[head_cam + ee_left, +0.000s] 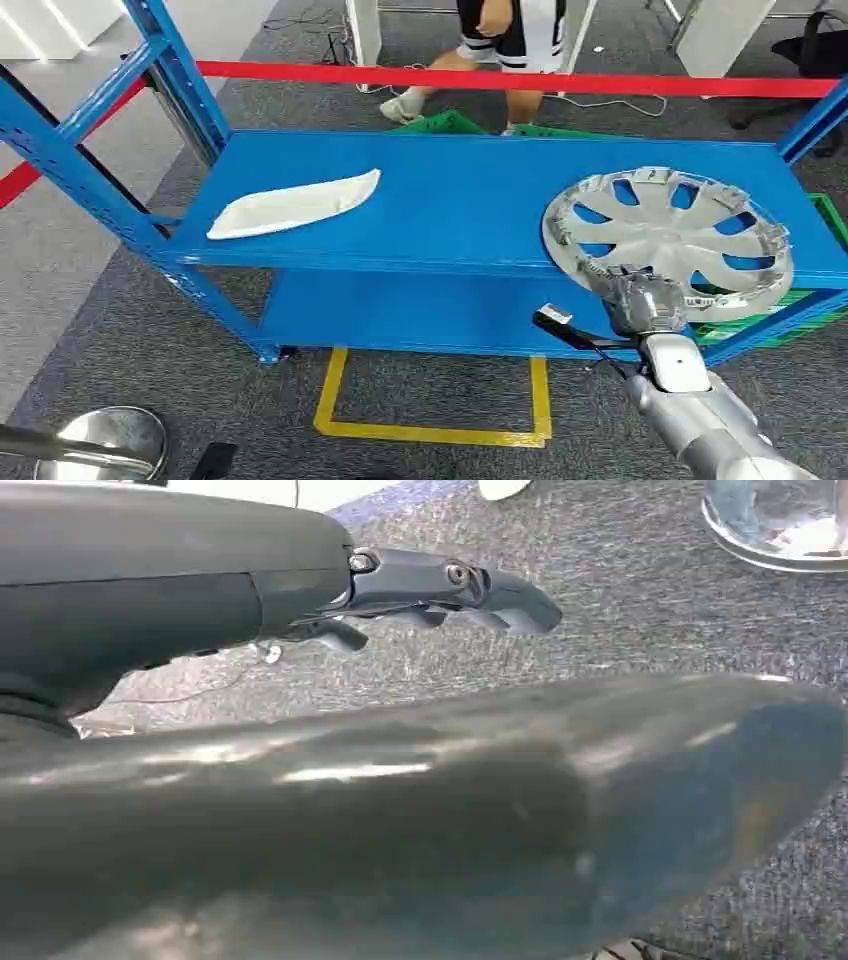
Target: Take the parts from the cabinet and place them on the table.
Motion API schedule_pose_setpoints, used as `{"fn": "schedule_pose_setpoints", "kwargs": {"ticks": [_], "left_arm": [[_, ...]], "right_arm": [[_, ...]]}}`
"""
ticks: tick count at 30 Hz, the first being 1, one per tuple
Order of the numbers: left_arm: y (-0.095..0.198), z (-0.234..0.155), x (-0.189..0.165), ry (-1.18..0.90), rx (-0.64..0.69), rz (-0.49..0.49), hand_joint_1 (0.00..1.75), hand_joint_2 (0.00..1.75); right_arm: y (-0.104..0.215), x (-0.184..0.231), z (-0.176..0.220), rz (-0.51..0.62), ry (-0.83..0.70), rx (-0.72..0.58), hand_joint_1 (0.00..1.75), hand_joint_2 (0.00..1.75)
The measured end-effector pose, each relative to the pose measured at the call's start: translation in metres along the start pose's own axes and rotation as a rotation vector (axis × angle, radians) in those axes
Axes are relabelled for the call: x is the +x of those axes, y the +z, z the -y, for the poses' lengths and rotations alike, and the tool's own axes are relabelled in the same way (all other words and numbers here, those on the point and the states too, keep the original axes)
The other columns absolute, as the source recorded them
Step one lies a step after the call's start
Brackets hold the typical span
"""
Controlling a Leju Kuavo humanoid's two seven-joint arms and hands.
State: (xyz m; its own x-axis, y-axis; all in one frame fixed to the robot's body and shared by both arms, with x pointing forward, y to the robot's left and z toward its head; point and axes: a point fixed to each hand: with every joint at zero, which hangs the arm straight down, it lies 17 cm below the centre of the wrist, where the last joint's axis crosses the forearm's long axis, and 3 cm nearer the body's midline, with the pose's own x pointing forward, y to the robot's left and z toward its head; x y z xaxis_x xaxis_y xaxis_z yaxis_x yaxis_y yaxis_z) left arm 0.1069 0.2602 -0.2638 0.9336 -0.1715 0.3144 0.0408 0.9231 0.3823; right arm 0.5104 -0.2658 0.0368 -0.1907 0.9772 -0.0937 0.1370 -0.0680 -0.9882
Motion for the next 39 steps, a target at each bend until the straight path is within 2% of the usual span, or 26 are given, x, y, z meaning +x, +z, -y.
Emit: {"fn": "schedule_pose_setpoints", "kwargs": {"ticks": [10, 39], "left_arm": [[0.0, 0.0, 0.001, 0.003, 0.0, 0.002, 0.0, 0.0], [-0.001, -0.002, 0.0, 0.011, 0.007, -0.001, 0.0, 0.0]], "right_arm": [[-0.001, 0.01, 0.014, 0.045, 0.014, -0.047, 1.75, 1.75], [-0.014, 0.018, 0.075, 0.075, 0.008, -0.221, 1.75, 1.75]]}}
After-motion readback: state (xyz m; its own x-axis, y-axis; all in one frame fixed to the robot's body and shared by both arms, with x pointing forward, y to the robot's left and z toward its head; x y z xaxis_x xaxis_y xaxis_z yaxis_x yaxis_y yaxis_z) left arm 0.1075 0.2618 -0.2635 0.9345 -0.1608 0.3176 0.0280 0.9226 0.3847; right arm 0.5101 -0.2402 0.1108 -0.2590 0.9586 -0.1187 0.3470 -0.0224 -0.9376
